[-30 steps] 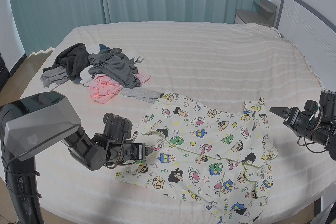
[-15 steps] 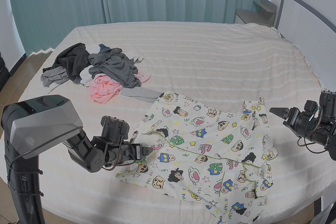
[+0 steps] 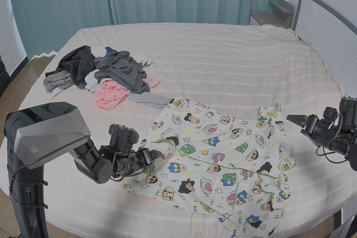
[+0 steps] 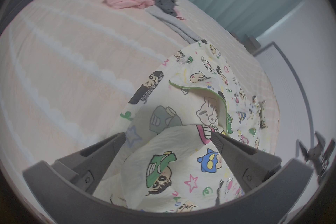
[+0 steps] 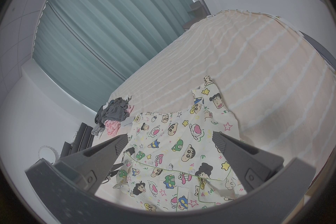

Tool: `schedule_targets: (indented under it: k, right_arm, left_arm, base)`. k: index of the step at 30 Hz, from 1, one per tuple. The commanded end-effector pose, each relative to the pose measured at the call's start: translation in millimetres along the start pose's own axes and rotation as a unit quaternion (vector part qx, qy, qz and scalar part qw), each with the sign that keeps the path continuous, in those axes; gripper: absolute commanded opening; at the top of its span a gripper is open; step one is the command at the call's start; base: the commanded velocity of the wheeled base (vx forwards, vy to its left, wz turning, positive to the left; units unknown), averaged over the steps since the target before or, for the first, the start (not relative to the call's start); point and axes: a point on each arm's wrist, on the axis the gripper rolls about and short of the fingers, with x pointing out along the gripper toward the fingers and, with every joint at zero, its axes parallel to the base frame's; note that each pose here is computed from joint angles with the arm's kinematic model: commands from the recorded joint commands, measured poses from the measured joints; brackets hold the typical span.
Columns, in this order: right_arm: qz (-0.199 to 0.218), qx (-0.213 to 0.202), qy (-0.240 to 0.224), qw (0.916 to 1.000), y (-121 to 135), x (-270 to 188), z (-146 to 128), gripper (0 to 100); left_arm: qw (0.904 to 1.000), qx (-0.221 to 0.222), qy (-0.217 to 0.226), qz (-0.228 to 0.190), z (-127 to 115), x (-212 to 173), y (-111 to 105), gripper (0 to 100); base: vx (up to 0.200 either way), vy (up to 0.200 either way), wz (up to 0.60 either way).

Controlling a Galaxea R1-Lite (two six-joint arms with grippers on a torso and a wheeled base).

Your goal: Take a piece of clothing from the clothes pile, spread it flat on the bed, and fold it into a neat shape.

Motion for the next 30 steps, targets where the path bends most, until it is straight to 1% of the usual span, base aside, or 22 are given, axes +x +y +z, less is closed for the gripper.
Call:
schedule_targets:
  k: [1,3,4,5,6,8,10,11,12,13,16,19,21,28,29,30]
  right_arm:
    - [0.0,0.0,-0.001,1.0,0,0,0,100]
    - [0.001,0.0,-0.002,1.0,0,0,0,100]
    - [0.0,0.0,-0.001,1.0,0,0,0,100]
    - [0.0,0.0,-0.001,1.0,0,0,0,100]
    - [0.0,0.0,-0.001,1.0,0,0,0,100]
    - [0.0,0.0,0.0,1.0,0,0,0,100]
    - [0.001,0.0,-0.002,1.0,0,0,0,100]
    - [0.001,0.0,-0.002,1.0,0,0,0,100]
    - [0.001,0.0,-0.002,1.0,0,0,0,100]
    - [0.001,0.0,-0.002,1.0,0,0,0,100]
    - [0.001,-0.001,-0.002,1.0,1,0,1,100]
    - [0.001,-0.001,-0.003,1.0,1,-1,1,100]
    - [0.002,-0.001,-0.004,1.0,1,-1,1,100]
    - [0.002,-0.001,-0.004,1.0,1,-1,1,100]
    - [0.002,-0.001,-0.004,1.0,1,-2,1,100]
    - [0.003,-0.001,-0.005,1.0,1,-2,1,100]
  left_arm:
    - [0.9983,-0.057,-0.005,-0.006,3,-8,-4,100]
    - [0.9971,-0.076,-0.005,-0.007,3,-11,-5,100]
    - [0.9952,-0.097,-0.008,-0.012,5,-16,-7,100]
    - [0.9952,-0.097,-0.008,-0.012,5,-16,-7,100]
    - [0.9912,-0.13,-0.014,-0.022,9,-22,-12,100]
    - [0.9859,-0.163,-0.017,-0.033,11,-28,-18,100]
    - [0.981,-0.189,-0.016,-0.041,12,-31,-21,100]
    - [0.981,-0.189,-0.016,-0.041,12,-31,-21,100]
    - [0.9767,-0.21,-0.013,-0.042,12,-31,-20,100]
    - [0.9751,-0.218,-0.012,-0.04,11,-31,-19,100]
    - [0.9742,-0.222,-0.009,-0.037,9,-28,-18,100]
    - [0.9746,-0.223,0.003,-0.019,1,-22,-11,100]
    - [0.9747,-0.223,0.005,-0.016,-1,-20,-9,100]
    - [0.9746,-0.224,-0.005,-0.008,-2,-19,-10,100]
    - [0.9742,-0.225,-0.005,-0.008,-2,-19,-10,0]
    - [0.9734,-0.229,-0.004,-0.009,-2,-19,-11,0]
  base:
    - [0.0,0.0,0.0]
    - [0.0,0.0,0.0]
    - [0.0,0.0,0.0]
    - [0.0,0.0,0.0]
    - [0.0,0.0,0.0]
    - [0.0,0.0,0.0]
    - [0.0,0.0,0.0]
    - [0.0,0.0,0.0]
    - [0.0,0.0,0.0]
    - [0.0,0.0,0.0]
    - [0.0,0.0,0.0]
    - [0.0,0.0,0.0]
    - [0.0,0.0,0.0]
    - [0.0,0.0,0.0]
    - [0.0,0.0,0.0]
    - [0.0,0.0,0.0]
